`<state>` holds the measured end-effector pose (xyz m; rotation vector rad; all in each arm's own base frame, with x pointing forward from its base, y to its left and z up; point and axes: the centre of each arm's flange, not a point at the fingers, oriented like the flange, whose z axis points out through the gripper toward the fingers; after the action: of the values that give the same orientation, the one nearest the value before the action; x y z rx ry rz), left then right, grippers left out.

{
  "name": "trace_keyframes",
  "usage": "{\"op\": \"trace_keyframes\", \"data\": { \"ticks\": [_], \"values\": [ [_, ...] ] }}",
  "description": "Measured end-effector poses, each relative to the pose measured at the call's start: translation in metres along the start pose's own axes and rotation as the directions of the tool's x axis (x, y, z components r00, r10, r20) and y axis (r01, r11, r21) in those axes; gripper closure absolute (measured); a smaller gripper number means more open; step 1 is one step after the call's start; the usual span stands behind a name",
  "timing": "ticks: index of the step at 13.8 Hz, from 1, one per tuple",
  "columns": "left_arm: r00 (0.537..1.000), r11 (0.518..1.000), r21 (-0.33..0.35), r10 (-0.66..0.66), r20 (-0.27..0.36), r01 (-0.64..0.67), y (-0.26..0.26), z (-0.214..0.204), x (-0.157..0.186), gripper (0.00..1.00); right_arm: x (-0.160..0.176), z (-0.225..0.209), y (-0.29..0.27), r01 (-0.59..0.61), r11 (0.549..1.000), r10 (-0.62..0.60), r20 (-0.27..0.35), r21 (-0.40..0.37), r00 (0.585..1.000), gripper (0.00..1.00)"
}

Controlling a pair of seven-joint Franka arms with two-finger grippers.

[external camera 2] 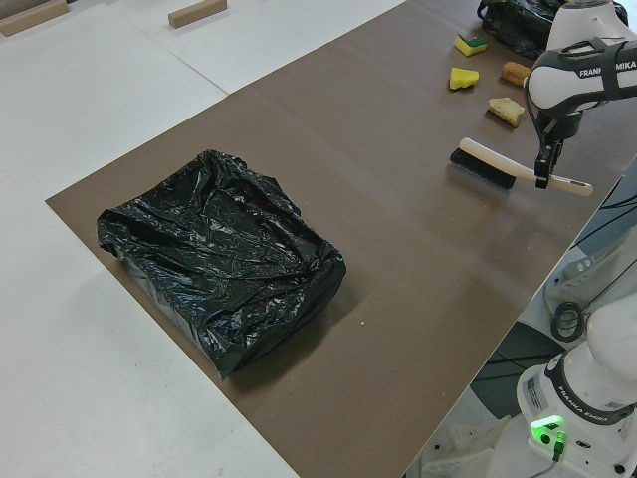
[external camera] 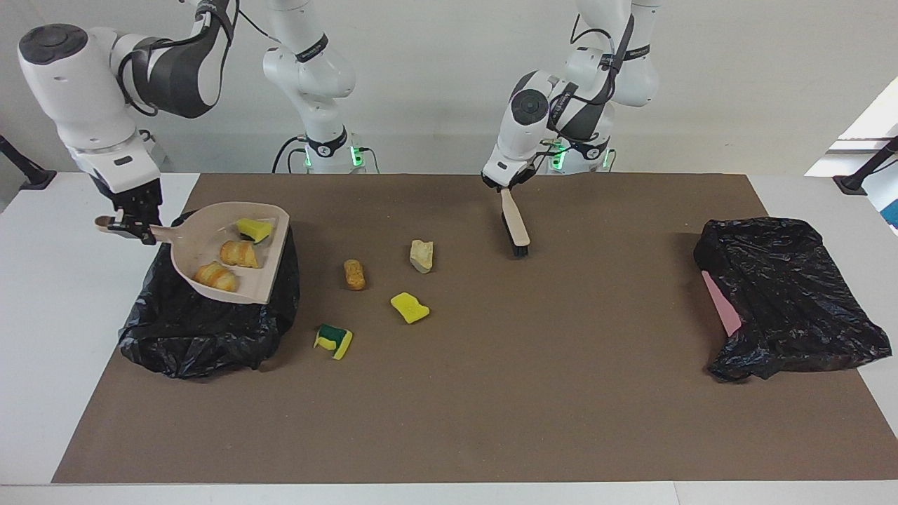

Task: Sweep and dump trash in bin
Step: 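Carry the dustpan to the far trash bag and tip it with the right gripper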

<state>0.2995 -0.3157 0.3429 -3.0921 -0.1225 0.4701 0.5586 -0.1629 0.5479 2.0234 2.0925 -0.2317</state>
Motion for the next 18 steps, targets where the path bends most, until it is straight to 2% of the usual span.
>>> {"op": "trace_keyframes", "data": {
  "ticks": [1,3,4,6,9,14,18],
  "values": [
    [1.0,1.0,-0.003,0.003,-0.001,-0.003,-0.001,-0.001,0.002,0.53,-0.003,0.002,-0.004,0.024,1.0,-0.025,0.062,0.013,0.998,0.69],
    [1.0,1.0,-0.014,-0.01,-0.002,0.01,-0.004,-0.004,0.011,0.33,-0.002,0.003,-0.008,0.072,0.997,-0.074,0.168,0.017,0.983,0.69],
    [1.0,0.999,-0.024,-0.024,-0.005,0.023,-0.008,-0.007,0.02,0.19,0.0,0.002,-0.01,0.089,0.996,-0.092,0.223,0.025,0.97,0.69],
    [0.999,0.998,-0.051,-0.033,-0.019,0.032,-0.016,-0.019,0.045,0.0,0.007,0.0,-0.013,0.077,0.997,-0.083,0.324,0.031,0.943,0.69],
    [0.998,0.996,-0.087,-0.002,-0.064,-0.003,-0.04,-0.047,0.094,0.0,0.029,0.002,-0.01,0.073,0.997,-0.078,0.424,0.027,0.902,0.69],
    [0.987,0.99,-0.123,0.043,-0.155,-0.063,-0.102,-0.094,0.153,0.0,0.045,0.011,-0.007,-0.011,1.0,0.017,0.497,-0.015,0.868,0.69],
    [0.972,0.984,-0.137,0.083,-0.221,-0.115,-0.164,-0.141,0.185,0.0,0.077,0.009,-0.003,-0.063,0.998,0.056,0.594,-0.009,0.803,0.69]
  ]
}}
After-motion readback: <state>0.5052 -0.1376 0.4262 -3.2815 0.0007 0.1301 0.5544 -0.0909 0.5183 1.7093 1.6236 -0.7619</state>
